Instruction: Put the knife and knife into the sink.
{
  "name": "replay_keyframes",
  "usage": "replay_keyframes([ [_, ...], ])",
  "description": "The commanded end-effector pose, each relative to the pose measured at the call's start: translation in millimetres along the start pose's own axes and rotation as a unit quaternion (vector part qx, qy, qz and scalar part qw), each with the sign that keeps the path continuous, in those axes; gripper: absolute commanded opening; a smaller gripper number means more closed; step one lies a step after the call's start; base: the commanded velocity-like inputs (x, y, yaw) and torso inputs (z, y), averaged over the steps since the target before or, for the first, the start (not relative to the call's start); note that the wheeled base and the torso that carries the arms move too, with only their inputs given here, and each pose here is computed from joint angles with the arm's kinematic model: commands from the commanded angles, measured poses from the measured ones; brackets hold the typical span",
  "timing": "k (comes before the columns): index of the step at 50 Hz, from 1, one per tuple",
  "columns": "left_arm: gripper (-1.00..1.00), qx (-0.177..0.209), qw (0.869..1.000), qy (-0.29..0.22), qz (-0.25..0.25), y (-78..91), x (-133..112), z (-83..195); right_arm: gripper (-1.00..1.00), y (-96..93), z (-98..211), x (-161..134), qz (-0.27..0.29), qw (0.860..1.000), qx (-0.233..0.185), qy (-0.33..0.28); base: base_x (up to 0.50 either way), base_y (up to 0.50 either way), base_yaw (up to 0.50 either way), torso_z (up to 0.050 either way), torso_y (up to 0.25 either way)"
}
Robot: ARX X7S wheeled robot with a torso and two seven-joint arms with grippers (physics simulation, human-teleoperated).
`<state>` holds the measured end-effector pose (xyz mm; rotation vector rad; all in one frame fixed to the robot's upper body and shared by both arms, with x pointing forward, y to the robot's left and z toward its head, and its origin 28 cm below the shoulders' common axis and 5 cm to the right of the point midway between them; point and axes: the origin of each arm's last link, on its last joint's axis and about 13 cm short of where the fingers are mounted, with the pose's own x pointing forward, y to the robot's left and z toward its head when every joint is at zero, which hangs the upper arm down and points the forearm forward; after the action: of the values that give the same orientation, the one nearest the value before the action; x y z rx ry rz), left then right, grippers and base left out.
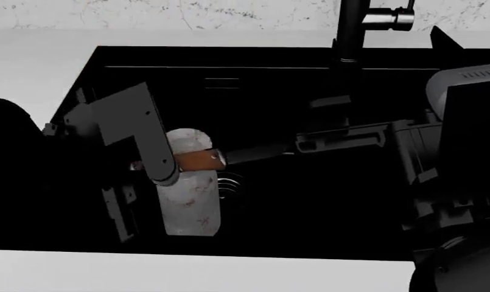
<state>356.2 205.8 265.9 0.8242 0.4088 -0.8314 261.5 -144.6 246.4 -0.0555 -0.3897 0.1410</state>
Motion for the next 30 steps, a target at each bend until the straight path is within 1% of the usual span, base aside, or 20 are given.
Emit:
replay_keyframes([
  [1,-1.0,-0.026,1.0,-0.01,-0.01,16.2,17.2,11.0,1.0,-0.6,-1.1,-1.5,-0.001,1.0,0.002,-0.001,0.0,0.0,0.0,0.0,0.0],
  [2,-1.0,-0.021,1.0,-0.009,-0.01,16.2,18.4,11.9,1.0,-0.4,-1.3,-1.6,-0.001,1.0,0.002,-0.001,0.0,0.0,0.0,0.0,0.0],
  [3,-1.0,-0.03,0.999,-0.019,-0.02,15.6,21.0,13.6,1.0,-0.3,-1.5,-1.9,0.0,1.0,0.002,-0.001,0.0,0.0,0.0,0.0,0.01],
  [4,-1.0,-0.025,0.999,-0.018,-0.02,15.5,21.9,14.6,1.0,-0.4,-1.7,-2.1,0.0,1.0,0.001,-0.001,0.0,0.0,0.0,0.0,0.0],
  [5,-1.0,-0.043,0.998,-0.019,-0.029,15.6,23.3,16.2,1.0,-0.8,-1.7,-2.5,-0.001,1.0,0.002,0.0,0.0,0.0,0.0,0.0,0.0],
  [8,-1.0,-0.066,0.997,-0.019,-0.043,15.7,25.8,19.3,1.0,-1.0,-2.0,-3.3,-0.002,1.0,0.002,0.0,0.0,0.0,0.0,0.0,0.0],
  [9,-1.0,-0.107,0.993,-0.02,-0.044,18.2,26.9,23.4,1.0,-1.2,-2.5,-3.3,-0.002,1.0,0.002,0.0,0.0,0.0,0.0,0.0,0.0],
  [11,-1.0,-0.134,0.989,-0.031,-0.056,18.7,26.1,27.8,1.0,-1.3,-3.1,-3.4,-0.003,1.0,0.003,0.0,0.0,0.0,0.0,0.0,0.0],
  [12,-1.0,-0.13,0.989,-0.03,-0.057,17.9,25.7,29.0,1.0,-1.3,-3.4,-3.4,-0.003,1.0,0.004,0.0,0.0,0.0,0.0,0.0,0.0],
  [16,-1.0,-0.144,0.987,-0.027,-0.064,17.0,27.6,34.6,1.0,-0.5,-3.9,-3.4,-0.001,1.0,0.004,0.0,0.0,0.0,0.0,0.0,0.0],
  [18,-1.0,-0.138,0.988,-0.027,-0.063,17.5,27.7,37.8,1.0,-0.7,-4.1,-3.5,-0.002,1.0,0.004,0.001,0.0,0.0,0.0,0.0,0.005],
  [19,-1.0,-0.147,0.987,-0.029,-0.065,17.8,27.3,40.2,1.0,-0.7,-4.1,-3.6,-0.002,1.0,0.005,0.0,0.0,0.0,0.0,0.0,0.0],
  [22,-1.0,-0.145,0.987,-0.031,-0.067,16.8,29.7,44.4,1.0,-0.5,-3.2,-4.8,-0.003,1.0,0.006,-0.001,0.0,0.0,0.0,0.0,0.0],
  [25,-1.0,-0.155,0.985,-0.023,-0.075,14.1,34.3,44.9,1.0,-0.8,-2.6,-6.0,-0.004,1.0,0.007,-0.003,0.0,0.0,0.0,0.0,0.0],
  [26,-1.0,-0.17,0.982,-0.017,-0.079,13.8,35.3,44.8,1.0,-0.9,-2.4,-6.4,-0.004,1.0,0.007,-0.003,0.0,0.0,0.0,0.0,0.0],
  [27,-1.0,-0.174,0.981,-0.009,-0.09,11.6,36.6,43.5,1.0,-1.2,-2.1,-6.8,-0.004,1.0,0.007,-0.003,0.0,0.0,0.0,0.0,0.0],
  [28,-1.0,-0.172,0.981,-0.007,-0.086,10.9,39.0,41.9,1.0,-1.4,-1.9,-7.0,-0.004,1.0,0.007,-0.003,0.0,0.0,0.0,0.0,0.0],
  [29,-1.0,-0.185,0.978,0.007,-0.092,9.6,41.5,39.8,1.0,-1.3,-1.7,-7.0,-0.005,1.0,0.008,-0.004,0.0,0.0,0.0,0.0,0.0],
  [30,-1.0,-0.183,0.979,0.009,-0.091,8.5,42.6,38.9,1.0,-1.3,-1.7,-7.0,-0.005,1.0,0.008,-0.004,0.0,0.0,0.0,0.0,0.0],
])
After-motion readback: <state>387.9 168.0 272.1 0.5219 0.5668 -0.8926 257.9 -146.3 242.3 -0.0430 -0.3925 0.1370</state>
